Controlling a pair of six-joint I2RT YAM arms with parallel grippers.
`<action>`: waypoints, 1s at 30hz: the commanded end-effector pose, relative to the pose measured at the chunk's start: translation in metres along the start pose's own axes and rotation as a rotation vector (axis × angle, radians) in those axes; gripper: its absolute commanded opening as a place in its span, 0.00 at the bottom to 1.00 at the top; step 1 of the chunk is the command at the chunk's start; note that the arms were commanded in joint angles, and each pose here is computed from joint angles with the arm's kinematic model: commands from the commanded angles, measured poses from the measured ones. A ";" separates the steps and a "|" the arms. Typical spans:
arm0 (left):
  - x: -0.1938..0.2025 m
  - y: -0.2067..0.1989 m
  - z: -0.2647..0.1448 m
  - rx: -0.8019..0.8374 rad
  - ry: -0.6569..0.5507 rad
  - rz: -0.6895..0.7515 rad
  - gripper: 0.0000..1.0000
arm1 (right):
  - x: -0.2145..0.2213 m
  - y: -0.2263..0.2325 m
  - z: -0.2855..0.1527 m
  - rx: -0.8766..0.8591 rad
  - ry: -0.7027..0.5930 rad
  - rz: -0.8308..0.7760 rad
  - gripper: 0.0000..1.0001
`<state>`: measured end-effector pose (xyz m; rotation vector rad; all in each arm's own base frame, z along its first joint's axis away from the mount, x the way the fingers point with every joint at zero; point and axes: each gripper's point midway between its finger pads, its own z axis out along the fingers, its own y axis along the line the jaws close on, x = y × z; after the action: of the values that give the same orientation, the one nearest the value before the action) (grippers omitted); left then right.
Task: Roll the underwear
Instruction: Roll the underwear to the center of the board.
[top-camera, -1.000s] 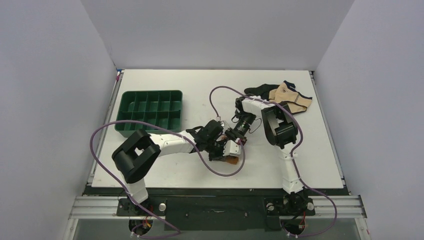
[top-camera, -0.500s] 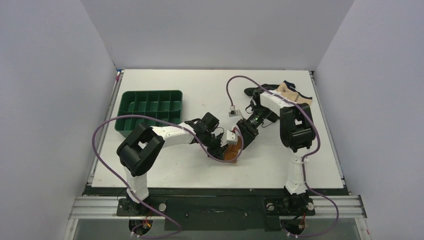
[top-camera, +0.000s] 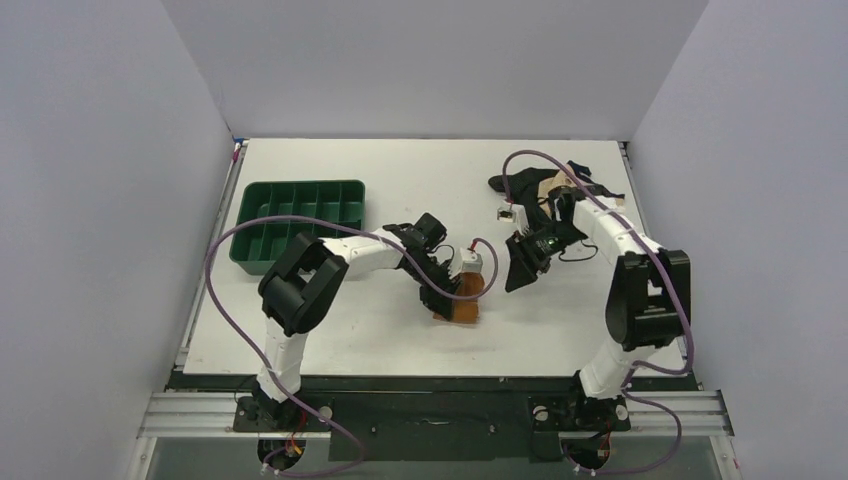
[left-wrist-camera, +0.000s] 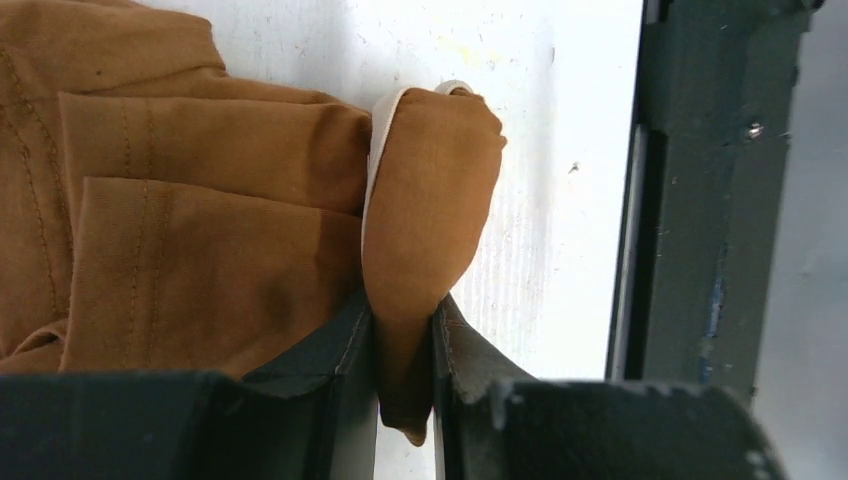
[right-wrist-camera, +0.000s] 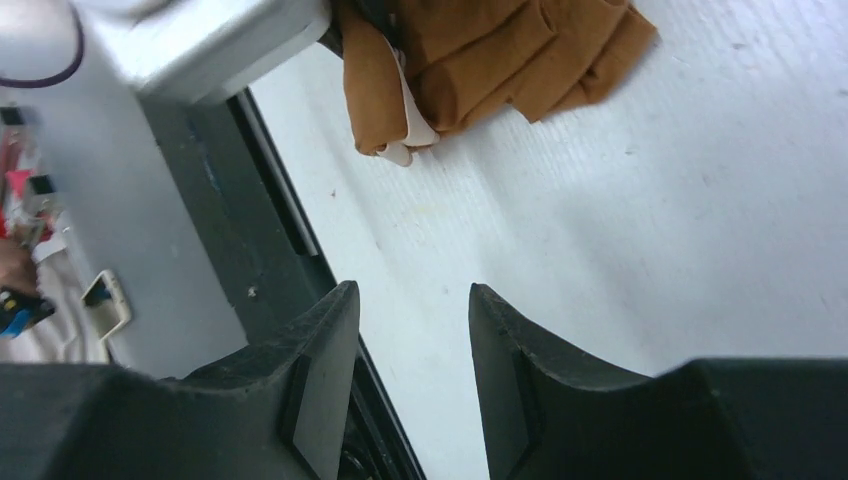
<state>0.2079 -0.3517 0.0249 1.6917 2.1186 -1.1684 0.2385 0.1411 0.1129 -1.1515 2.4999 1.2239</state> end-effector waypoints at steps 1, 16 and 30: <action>0.051 -0.007 0.012 0.087 0.162 -0.250 0.00 | -0.019 -0.006 -0.021 0.221 -0.144 -0.094 0.41; 0.057 0.002 0.019 0.284 0.190 -0.566 0.00 | -0.026 0.009 -0.012 0.683 -0.140 -0.424 0.51; 0.063 0.014 0.021 0.343 0.196 -0.706 0.00 | -0.015 0.027 0.067 0.671 0.189 -0.722 0.54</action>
<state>0.1927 -0.3437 0.0216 1.0755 2.7704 -1.9668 0.2119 0.2009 0.0991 -1.6560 2.0486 0.2123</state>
